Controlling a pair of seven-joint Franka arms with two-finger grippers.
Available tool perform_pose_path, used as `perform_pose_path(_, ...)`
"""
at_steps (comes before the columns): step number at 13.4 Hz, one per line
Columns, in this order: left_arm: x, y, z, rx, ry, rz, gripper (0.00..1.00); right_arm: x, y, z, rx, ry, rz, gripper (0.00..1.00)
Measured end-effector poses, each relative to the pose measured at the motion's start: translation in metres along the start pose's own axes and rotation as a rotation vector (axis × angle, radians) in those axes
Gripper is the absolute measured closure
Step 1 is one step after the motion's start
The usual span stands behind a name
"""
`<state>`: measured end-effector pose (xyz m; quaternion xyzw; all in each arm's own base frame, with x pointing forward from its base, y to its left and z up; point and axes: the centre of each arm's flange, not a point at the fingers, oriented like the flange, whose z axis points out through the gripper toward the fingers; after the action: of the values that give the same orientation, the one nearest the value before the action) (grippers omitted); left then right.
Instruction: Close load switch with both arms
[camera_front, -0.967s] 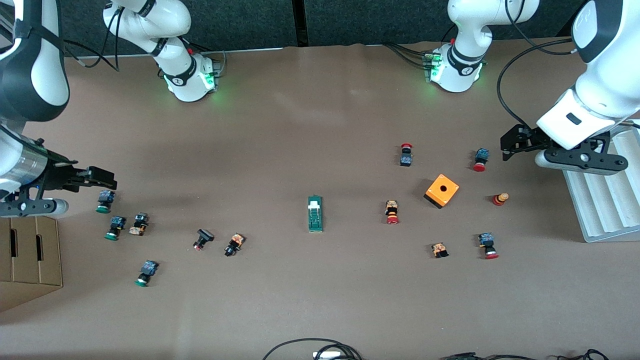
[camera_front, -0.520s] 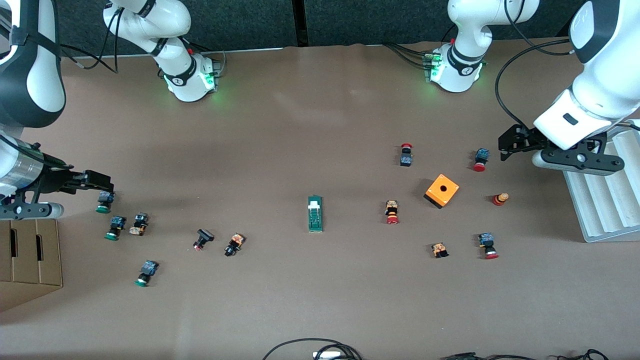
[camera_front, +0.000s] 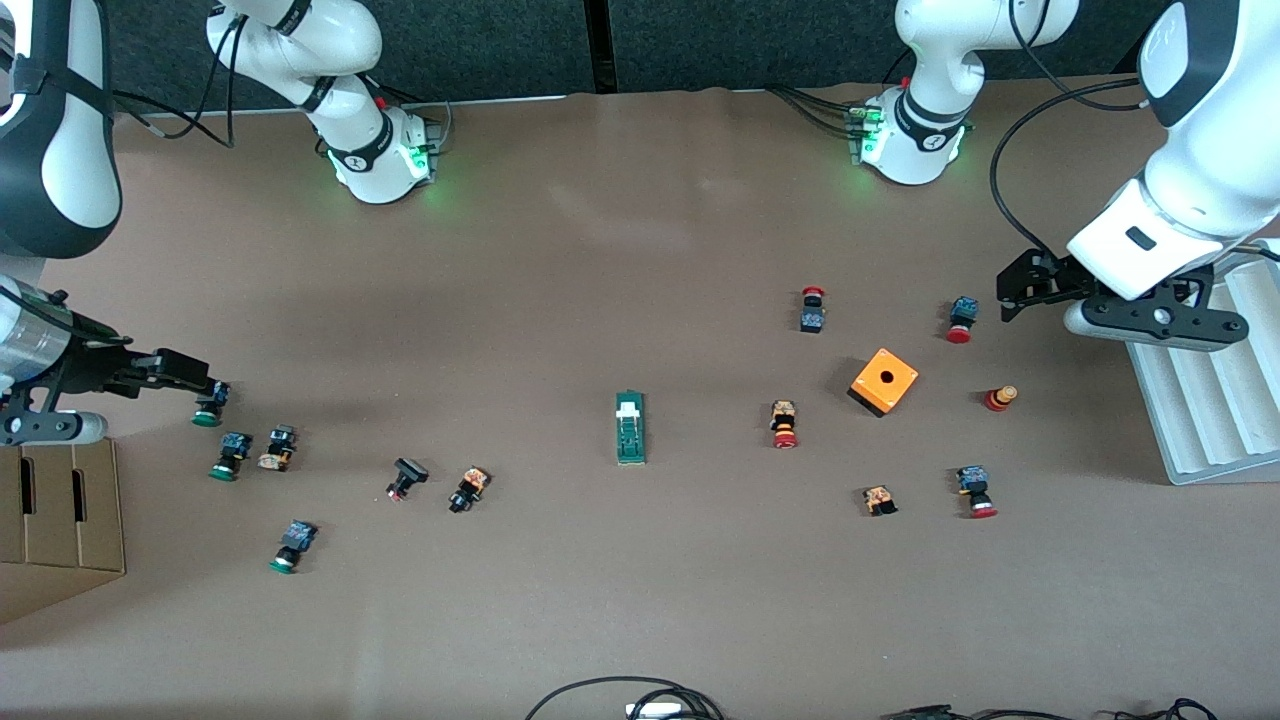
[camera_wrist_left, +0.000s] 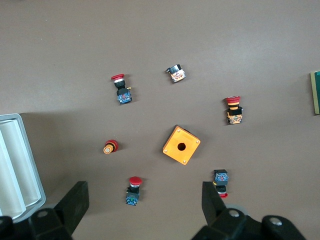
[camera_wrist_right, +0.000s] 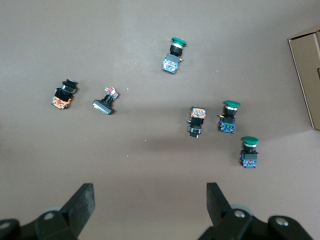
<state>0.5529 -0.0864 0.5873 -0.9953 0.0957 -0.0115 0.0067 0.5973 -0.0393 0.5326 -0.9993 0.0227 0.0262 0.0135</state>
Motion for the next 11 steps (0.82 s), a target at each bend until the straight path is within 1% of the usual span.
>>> perform_pose_path(3,0.0,0.0,0.0,0.0,0.0,0.0,0.0,0.002,0.001,0.006,0.0,-0.01,0.001,0.0)
perform_pose_path(8,0.0,0.0,0.0,0.0,0.0,0.0,0.0,0.013,-0.001,0.033,0.0,-0.052,-0.002,0.0)
perform_pose_path(11,0.0,0.0,0.0,0.0,0.0,0.0,0.0,0.014,-0.001,0.034,0.0,-0.052,-0.002,0.0)
